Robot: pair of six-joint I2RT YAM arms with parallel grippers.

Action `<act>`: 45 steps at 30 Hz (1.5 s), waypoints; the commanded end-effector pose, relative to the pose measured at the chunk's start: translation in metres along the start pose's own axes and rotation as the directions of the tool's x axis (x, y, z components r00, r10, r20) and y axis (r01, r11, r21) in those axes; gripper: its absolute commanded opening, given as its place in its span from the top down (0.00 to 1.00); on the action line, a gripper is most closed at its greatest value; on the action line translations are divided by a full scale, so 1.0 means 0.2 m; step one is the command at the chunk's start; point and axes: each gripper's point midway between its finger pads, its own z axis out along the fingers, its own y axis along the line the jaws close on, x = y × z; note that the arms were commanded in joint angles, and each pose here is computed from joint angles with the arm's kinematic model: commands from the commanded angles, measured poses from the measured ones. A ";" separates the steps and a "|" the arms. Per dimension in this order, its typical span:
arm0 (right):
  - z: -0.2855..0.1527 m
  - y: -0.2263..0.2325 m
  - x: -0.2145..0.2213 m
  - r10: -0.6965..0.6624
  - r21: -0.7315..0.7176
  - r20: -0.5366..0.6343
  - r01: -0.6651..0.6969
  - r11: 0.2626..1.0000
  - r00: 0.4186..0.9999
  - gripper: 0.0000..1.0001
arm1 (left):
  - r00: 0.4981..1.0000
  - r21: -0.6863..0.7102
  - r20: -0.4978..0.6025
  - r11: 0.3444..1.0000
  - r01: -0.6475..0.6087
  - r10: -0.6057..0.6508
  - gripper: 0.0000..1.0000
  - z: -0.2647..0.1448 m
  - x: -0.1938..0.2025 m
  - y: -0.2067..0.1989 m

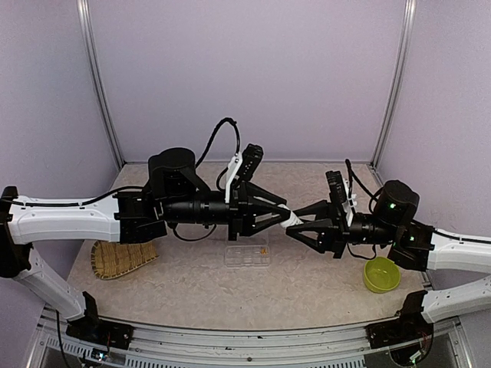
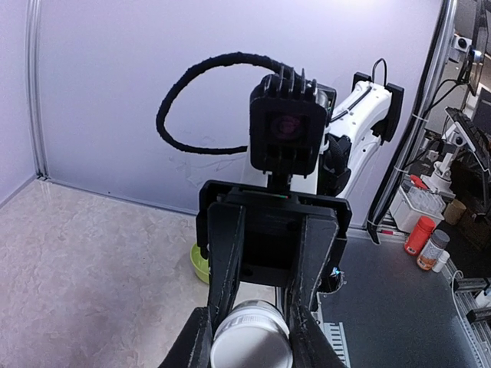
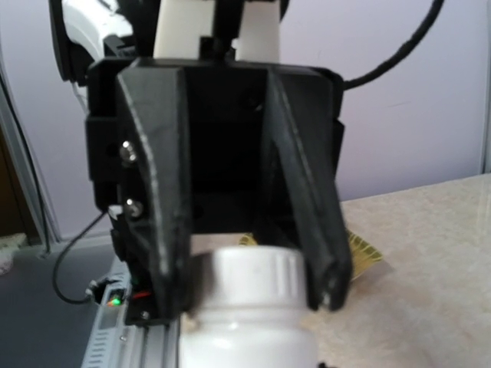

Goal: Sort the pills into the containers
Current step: Hold the pill bottle, then unscrew the lid of the pill bottle from the pill bottle.

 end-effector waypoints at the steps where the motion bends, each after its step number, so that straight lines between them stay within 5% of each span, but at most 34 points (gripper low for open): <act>1: 0.01 -0.01 -0.02 -0.009 0.002 0.003 0.009 1.000 1.000 0.82 | 0.999 -0.046 0.026 0.999 -0.026 0.027 0.86 0.01 -0.07 0.02; 7: 0.01 -0.09 -0.01 -0.046 0.089 -0.014 0.047 0.995 0.999 0.87 | 0.992 -0.227 0.040 0.965 0.128 -0.123 0.81 0.03 -0.07 0.20; 13: -0.04 -0.26 -0.03 -0.101 0.301 -0.033 0.106 0.948 0.994 0.90 | 0.924 -0.306 0.088 0.873 0.380 -0.372 0.78 0.06 -0.01 0.30; 16: -0.05 -0.28 -0.04 -0.113 0.325 -0.038 0.119 0.938 0.993 0.90 | 0.917 -0.264 0.101 0.878 0.400 -0.387 0.66 0.06 -0.03 0.26; 22: 0.01 -0.22 -0.01 -0.070 0.235 -0.039 0.077 0.969 0.997 0.90 | 0.940 -0.242 0.147 0.910 0.336 -0.308 0.22 0.01 -0.13 0.23; 26: 0.03 -0.19 -0.02 -0.037 0.189 -0.022 0.041 0.981 0.999 0.90 | 0.946 -0.208 0.146 0.926 0.316 -0.290 0.08 0.03 -0.14 0.21; 45: 0.09 -0.12 -0.04 0.039 0.086 0.024 -0.041 0.995 0.999 0.89 | 0.958 -0.149 0.089 0.947 0.284 -0.273 0.11 0.11 -0.05 0.17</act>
